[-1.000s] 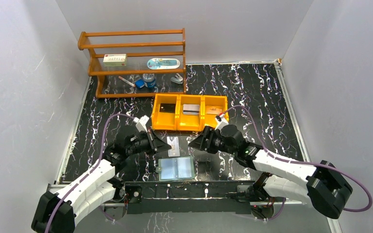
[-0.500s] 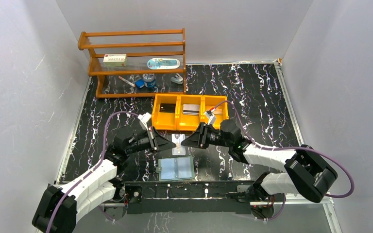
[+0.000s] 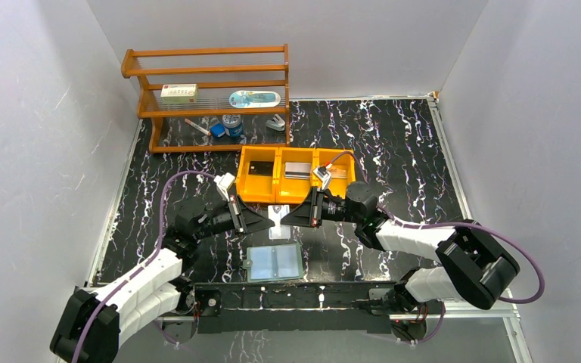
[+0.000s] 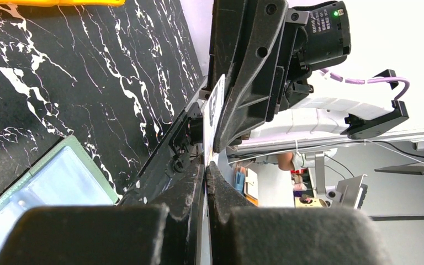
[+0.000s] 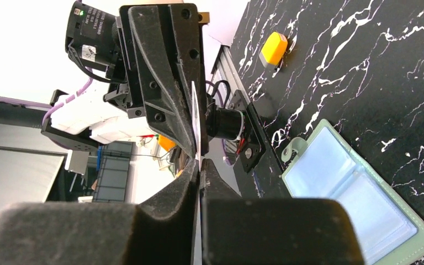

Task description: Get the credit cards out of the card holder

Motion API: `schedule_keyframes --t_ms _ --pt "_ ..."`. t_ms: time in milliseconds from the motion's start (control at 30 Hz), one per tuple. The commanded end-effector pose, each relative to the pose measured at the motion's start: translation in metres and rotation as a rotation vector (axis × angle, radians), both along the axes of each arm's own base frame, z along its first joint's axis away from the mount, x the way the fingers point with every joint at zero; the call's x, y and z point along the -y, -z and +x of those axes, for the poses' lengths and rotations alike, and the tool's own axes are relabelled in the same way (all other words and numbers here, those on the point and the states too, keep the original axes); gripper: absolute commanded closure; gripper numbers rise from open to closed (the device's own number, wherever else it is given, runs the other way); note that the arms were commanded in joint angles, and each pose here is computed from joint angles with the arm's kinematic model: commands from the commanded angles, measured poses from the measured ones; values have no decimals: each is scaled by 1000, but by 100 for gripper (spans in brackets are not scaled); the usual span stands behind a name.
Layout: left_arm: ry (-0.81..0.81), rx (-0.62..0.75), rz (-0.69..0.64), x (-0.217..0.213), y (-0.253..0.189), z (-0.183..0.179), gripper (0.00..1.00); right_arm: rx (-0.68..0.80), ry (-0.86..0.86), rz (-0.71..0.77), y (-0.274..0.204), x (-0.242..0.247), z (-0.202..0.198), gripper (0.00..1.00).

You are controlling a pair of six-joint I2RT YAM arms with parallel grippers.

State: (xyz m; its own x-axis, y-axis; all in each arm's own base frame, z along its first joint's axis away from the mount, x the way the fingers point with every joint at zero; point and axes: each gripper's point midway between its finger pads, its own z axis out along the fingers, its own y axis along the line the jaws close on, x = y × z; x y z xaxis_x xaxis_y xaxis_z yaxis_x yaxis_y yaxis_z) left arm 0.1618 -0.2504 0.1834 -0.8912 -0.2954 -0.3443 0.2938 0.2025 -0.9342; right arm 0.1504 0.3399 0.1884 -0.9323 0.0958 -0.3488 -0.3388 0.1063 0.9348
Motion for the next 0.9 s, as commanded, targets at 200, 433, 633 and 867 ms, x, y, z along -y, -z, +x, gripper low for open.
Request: schedule_keyframes --t_ms 200,433,633,867 --pt "-49 77 123 -12 10 2 50 92 -10 64 -27 3 -2 100" --pt "-209 130 465 -54 24 19 16 128 95 -81 -14 10 17 100" --pt "-346 216 672 -93 8 32 2 245 241 -317 -6 29 49 100" --pt "-476 284 904 -138 3 45 2 399 362 -469 -15 46 82 100"
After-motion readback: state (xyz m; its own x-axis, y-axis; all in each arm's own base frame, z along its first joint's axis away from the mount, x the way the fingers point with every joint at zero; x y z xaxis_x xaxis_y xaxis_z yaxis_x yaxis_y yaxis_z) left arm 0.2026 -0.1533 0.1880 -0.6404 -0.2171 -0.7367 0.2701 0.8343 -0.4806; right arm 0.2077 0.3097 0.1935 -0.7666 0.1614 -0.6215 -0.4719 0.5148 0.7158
